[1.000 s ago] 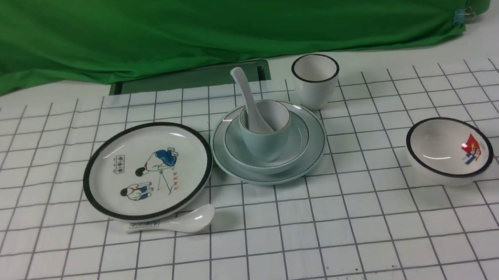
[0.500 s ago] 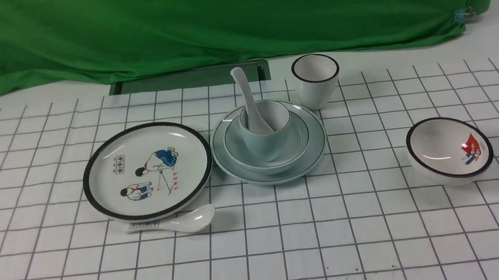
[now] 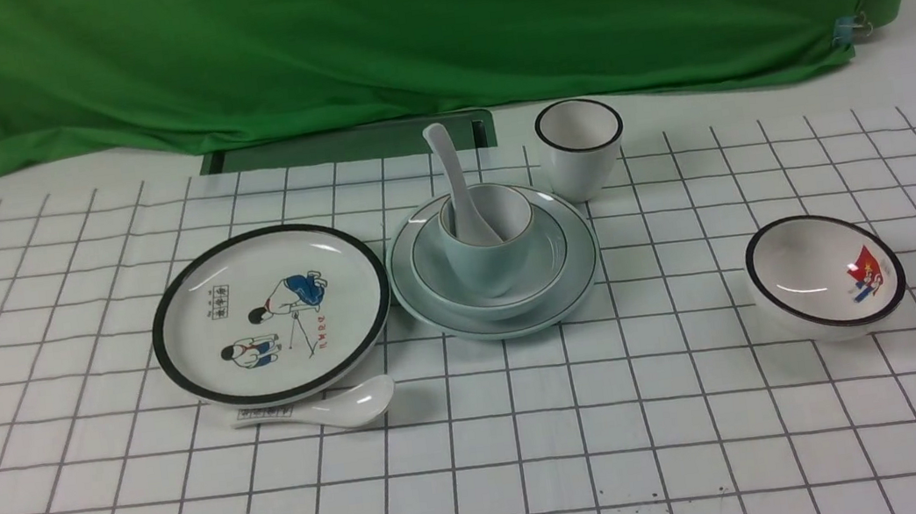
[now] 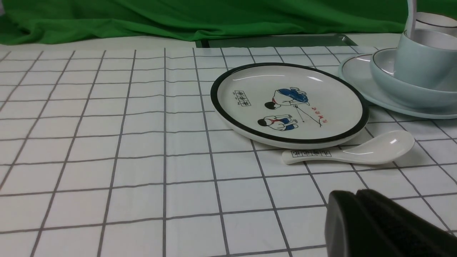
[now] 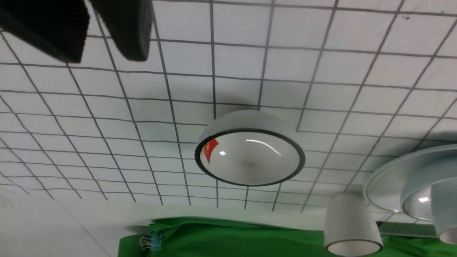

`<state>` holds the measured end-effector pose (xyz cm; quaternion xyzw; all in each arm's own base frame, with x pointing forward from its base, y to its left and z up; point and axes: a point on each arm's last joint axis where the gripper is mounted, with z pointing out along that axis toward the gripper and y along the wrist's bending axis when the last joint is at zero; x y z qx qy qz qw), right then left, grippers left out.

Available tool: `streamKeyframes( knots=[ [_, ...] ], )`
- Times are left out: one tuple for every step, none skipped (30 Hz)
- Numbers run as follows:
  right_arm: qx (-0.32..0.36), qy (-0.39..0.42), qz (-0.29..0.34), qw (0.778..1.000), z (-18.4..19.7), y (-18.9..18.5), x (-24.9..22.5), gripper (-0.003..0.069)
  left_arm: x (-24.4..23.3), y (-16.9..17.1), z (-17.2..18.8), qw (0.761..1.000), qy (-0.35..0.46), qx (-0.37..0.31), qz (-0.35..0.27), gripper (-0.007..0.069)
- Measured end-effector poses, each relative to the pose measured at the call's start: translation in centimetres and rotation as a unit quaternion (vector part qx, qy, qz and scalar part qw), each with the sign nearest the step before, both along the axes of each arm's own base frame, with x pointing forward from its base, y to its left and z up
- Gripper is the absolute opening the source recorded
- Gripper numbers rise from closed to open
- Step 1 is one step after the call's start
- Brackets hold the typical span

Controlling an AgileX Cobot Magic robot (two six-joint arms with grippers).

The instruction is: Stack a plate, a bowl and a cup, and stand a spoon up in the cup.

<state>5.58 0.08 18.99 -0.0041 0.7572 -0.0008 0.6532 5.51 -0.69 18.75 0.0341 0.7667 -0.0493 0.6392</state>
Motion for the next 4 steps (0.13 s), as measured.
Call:
streamKeyframes(
  knots=[
    [0.000, 0.000, 0.000, 1.000, 0.00, 0.00, 0.00, 0.0236, 0.00, 0.00, 0.00, 1.000, 0.000, 0.000, 0.000, -0.0029],
    [0.000, 0.000, 0.000, 1.000, 0.00, 0.00, 0.00, 0.0237, 0.00, 0.00, 0.00, 1.000, 0.000, 0.000, 0.000, -0.0029],
    [0.000, 0.000, 0.000, 1.000, 0.00, 0.00, 0.00, 0.0237, 0.00, 0.00, 0.00, 1.000, 0.000, 0.000, 0.000, -0.0029],
    [0.000, 0.000, 0.000, 1.000, 0.00, 0.00, 0.00, 0.0237, 0.00, 0.00, 0.00, 1.000, 0.000, 0.000, 0.000, -0.0029]
  ],
)
